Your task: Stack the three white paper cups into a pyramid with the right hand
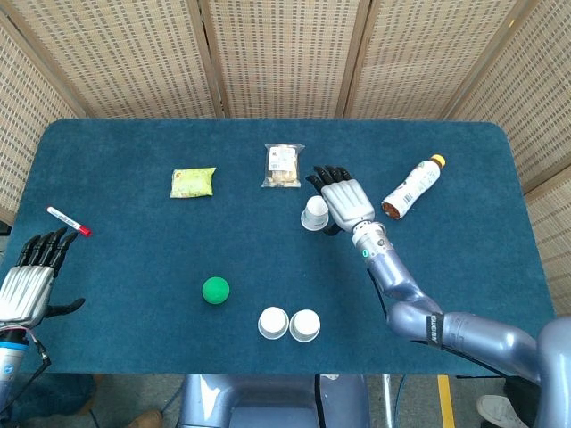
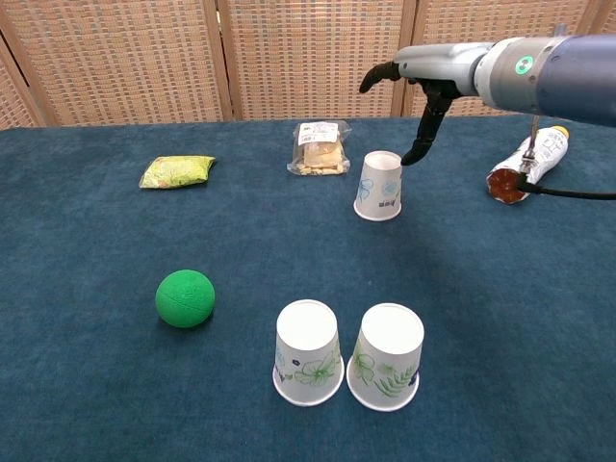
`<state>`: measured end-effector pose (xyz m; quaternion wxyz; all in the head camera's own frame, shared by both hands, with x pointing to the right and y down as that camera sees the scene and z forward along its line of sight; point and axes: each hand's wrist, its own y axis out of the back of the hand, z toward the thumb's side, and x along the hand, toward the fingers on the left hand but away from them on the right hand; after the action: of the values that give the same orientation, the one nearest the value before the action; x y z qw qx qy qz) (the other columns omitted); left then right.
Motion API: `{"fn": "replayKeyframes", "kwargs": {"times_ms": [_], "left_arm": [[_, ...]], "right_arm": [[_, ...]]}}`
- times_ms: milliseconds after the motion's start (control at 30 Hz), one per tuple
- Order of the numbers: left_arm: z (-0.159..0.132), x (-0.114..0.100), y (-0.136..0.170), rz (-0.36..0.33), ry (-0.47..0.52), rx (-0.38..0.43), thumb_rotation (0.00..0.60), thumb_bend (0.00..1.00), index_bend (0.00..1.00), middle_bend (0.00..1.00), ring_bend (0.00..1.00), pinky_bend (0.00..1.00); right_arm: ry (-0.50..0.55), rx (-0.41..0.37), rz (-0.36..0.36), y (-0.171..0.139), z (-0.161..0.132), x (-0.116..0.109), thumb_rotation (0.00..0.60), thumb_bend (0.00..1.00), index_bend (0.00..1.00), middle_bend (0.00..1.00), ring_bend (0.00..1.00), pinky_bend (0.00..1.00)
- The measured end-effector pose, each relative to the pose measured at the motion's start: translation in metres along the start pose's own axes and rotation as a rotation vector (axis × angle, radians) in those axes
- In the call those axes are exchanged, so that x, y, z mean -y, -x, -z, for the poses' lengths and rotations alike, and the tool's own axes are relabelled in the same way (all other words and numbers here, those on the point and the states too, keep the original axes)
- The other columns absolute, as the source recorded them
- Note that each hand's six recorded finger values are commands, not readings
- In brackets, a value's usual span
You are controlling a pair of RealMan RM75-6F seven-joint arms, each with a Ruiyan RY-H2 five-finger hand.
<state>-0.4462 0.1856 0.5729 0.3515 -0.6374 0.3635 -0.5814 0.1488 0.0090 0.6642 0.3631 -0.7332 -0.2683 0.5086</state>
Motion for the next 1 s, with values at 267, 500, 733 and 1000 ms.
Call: {"fn": "replayKeyframes", "kwargs": {"times_ms": [267, 500, 733, 1000], "left_arm": [[0.003, 0.007, -0.008, 0.041, 0.009, -0.016, 0.600, 0.00, 0.00, 0.00, 0.00, 0.00], [0.004, 0.007, -0.009, 0.045, 0.012, -0.015, 0.600, 0.00, 0.00, 0.00, 0.00, 0.00], [0.005, 0.008, -0.010, 0.050, 0.012, -0.021, 0.600, 0.00, 0.00, 0.00, 0.00, 0.00], [0.003, 0.010, -0.011, 0.057, 0.003, -0.017, 0.600, 0.00, 0.00, 0.00, 0.00, 0.00]], "right_arm": [[0.047, 0.091, -0.081, 0.035, 0.006, 0.037, 0.600, 0.01, 0.19, 0.18, 0.12, 0.15], [0.050, 0.105, -0.091, 0.044, 0.004, 0.050, 0.600, 0.03, 0.26, 0.26, 0.21, 0.25], [0.024, 0.149, -0.071, 0.050, 0.019, 0.054, 0.600, 0.06, 0.28, 0.29, 0.25, 0.32], [0.058, 0.162, -0.064, 0.051, 0.025, 0.056, 0.600, 0.09, 0.35, 0.42, 0.39, 0.51]]}}
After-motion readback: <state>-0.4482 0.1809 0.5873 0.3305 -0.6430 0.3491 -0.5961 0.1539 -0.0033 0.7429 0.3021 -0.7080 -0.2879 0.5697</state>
